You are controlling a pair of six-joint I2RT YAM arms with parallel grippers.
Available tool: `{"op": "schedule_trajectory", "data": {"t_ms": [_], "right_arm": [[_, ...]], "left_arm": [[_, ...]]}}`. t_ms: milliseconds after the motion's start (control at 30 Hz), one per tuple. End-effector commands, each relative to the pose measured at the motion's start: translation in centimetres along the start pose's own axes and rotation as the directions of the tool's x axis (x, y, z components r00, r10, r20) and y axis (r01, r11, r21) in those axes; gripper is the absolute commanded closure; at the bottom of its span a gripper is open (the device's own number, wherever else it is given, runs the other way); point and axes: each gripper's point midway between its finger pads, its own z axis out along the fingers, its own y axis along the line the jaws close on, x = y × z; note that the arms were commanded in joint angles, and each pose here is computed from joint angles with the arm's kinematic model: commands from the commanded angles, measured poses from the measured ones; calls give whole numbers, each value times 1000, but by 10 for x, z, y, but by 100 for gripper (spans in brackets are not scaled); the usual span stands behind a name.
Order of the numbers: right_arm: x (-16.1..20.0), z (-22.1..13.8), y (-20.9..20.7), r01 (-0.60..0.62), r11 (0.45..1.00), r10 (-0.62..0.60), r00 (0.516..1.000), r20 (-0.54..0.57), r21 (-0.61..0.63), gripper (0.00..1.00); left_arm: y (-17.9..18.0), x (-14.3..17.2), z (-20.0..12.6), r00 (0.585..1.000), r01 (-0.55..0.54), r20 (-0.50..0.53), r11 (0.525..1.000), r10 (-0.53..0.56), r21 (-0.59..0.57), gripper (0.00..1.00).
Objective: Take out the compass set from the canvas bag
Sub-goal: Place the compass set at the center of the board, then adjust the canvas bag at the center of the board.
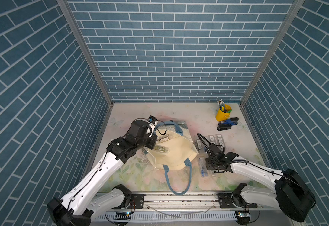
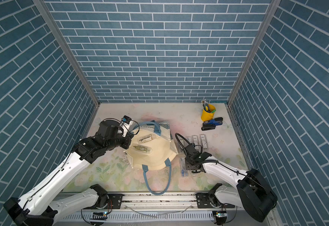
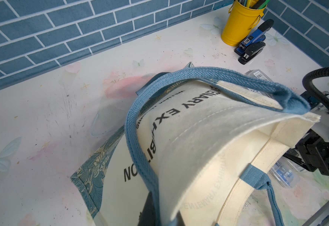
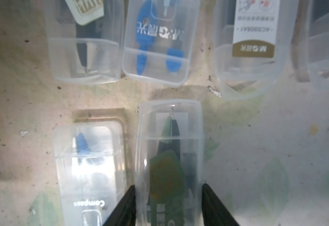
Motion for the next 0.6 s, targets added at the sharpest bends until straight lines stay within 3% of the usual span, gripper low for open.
{"op": "schedule_trajectory", "data": {"t_ms": [0,200,300,367,433,567], "right_arm": [[-12,-14,4,14,1000,-14,1000,25,-16,42],[-38,-57,18,65,994,-55,992,109,-93,38],[-70,-105,49,196,962,-146,958,247,-192,39],[-94,-144,77,352,908,-245,885,397,-226,41],[-112,-180,110,545,812,-355,747,562,-210,41],[-135,-219,156,741,659,-475,543,692,-130,42]], "left_arm": [[-2,-14,-6,998,13,67,1000,-14,15,100],[-3,-15,-7,998,7,61,1000,-8,16,100],[-2,-14,-7,999,3,52,1000,-3,13,100],[-2,-13,-8,999,1,47,1000,-2,12,100],[-2,-11,-7,999,-1,41,1000,0,13,100],[-2,-9,-6,999,-4,32,1000,4,9,100]]}}
